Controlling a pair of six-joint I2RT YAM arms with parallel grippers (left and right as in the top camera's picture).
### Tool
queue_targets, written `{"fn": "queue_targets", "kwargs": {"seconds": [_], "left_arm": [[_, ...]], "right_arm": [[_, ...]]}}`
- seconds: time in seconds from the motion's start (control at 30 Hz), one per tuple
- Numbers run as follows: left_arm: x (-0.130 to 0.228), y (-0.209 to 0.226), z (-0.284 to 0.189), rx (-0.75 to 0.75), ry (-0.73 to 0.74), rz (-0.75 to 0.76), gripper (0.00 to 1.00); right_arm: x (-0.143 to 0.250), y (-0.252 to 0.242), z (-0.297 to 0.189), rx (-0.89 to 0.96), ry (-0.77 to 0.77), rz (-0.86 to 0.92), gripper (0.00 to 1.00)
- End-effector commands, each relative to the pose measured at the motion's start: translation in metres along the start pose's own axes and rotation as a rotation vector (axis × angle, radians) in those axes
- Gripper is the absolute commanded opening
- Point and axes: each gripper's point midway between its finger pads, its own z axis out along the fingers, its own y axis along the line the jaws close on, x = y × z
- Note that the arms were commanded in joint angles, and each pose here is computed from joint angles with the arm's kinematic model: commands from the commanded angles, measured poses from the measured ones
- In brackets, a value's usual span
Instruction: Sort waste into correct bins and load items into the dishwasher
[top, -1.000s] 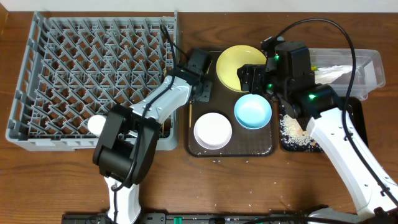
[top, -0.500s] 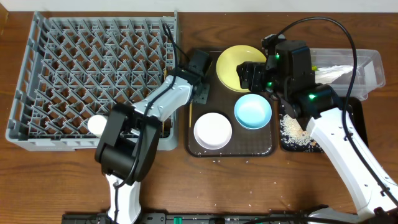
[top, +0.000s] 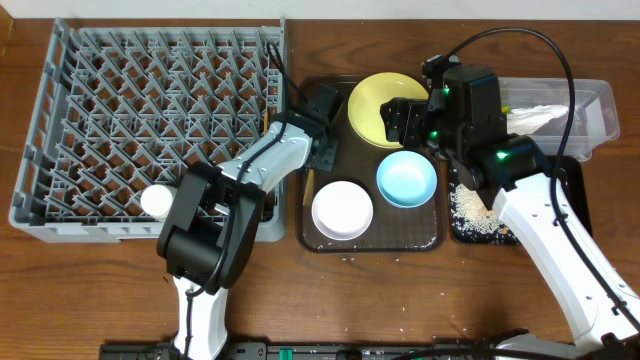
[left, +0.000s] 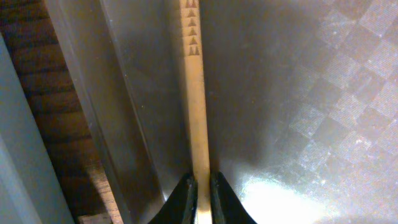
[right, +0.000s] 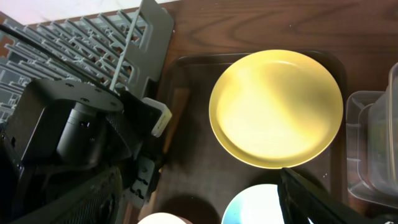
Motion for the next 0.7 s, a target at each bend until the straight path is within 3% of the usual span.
{"fn": "queue_targets", "kwargs": {"seconds": [0.0, 0.3, 0.67], "left_arm": [[0.012, 0.009, 0.012, -0.037, 0.051, 0.028, 0.08], [-0.004, 0.005, -0.019, -0.009, 0.014, 0.027, 0.08], [-0.048, 0.009, -0.154, 0.043, -0.276, 0.0, 0.08]], "right_arm": [[0.001, 0.003, 0.001, -0.011, 0.004, 0.01, 0.78], [0.002, 0.005, 0.001, -0.022, 0.01, 0.01, 0.77], [0.003, 0.007, 0.001, -0.035, 0.015, 0.011, 0.76]]}}
